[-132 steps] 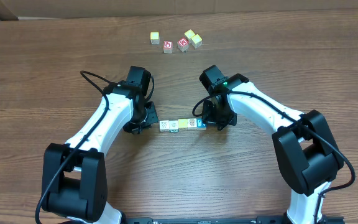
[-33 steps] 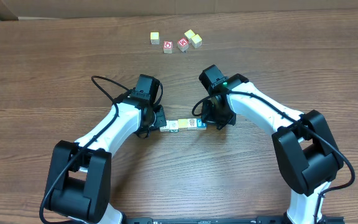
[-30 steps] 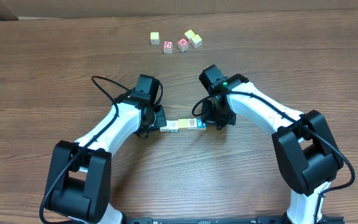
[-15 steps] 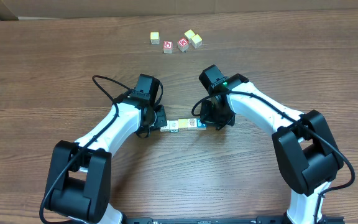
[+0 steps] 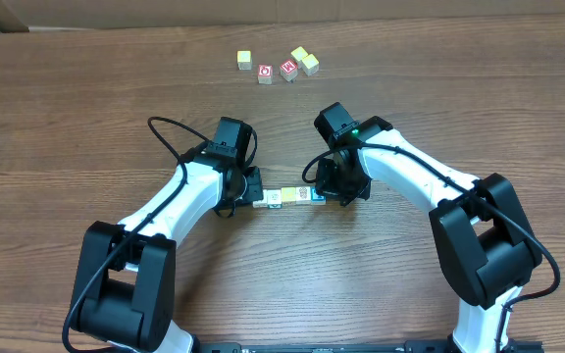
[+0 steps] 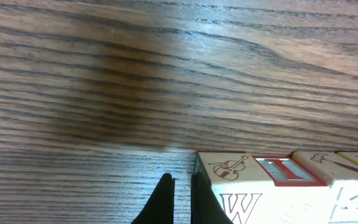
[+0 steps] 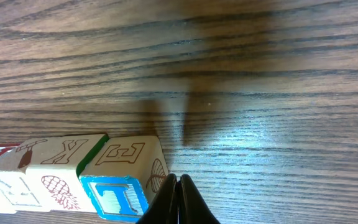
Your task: Flip 5 blocks
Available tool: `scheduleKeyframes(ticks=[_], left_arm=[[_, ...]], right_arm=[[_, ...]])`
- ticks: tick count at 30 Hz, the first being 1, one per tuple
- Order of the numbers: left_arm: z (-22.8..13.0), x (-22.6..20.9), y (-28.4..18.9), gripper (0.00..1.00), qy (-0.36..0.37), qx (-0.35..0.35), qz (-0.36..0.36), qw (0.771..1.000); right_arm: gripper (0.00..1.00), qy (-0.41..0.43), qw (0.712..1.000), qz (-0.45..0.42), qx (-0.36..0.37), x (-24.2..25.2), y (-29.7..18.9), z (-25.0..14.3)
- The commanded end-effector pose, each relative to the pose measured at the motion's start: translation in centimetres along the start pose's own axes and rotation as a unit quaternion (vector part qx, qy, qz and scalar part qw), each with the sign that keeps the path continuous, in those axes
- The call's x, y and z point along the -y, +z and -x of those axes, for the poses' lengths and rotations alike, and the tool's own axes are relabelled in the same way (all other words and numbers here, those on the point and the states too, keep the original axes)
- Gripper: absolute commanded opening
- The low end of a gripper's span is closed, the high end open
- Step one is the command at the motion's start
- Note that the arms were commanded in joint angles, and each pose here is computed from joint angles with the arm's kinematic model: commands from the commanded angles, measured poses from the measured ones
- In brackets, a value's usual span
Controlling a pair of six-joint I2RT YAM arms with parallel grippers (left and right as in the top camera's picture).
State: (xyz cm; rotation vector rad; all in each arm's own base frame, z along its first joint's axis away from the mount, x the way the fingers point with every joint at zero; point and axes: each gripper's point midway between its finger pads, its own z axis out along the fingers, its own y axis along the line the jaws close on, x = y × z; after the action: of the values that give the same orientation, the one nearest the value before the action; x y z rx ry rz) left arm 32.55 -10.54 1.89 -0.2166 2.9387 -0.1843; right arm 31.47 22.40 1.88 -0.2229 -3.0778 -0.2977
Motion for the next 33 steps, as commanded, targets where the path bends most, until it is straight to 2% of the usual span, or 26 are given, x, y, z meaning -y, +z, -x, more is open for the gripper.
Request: scheduleKeyframes(ticks=[1,24,33], left_arm=[[-0.6,0.1,0.4,0.04,0.013,-0.01,0.0,1.0],[-0.6,0.1,0.4,0.04,0.013,-0.01,0.0,1.0],[-0.5,0.2,0.4,0.04,0.058,-0.007,-0.001,0.998]], right_arm=[[0.04,0.004,1.0,0.002,-0.005,-0.1,0.1,-0.4],[0.04,-0.003,1.0,0.006,-0.002,-1.3,0.7,-1.2],[0.04,0.0,1.0,0.005,-0.005,-1.9,0.8,-1.9]])
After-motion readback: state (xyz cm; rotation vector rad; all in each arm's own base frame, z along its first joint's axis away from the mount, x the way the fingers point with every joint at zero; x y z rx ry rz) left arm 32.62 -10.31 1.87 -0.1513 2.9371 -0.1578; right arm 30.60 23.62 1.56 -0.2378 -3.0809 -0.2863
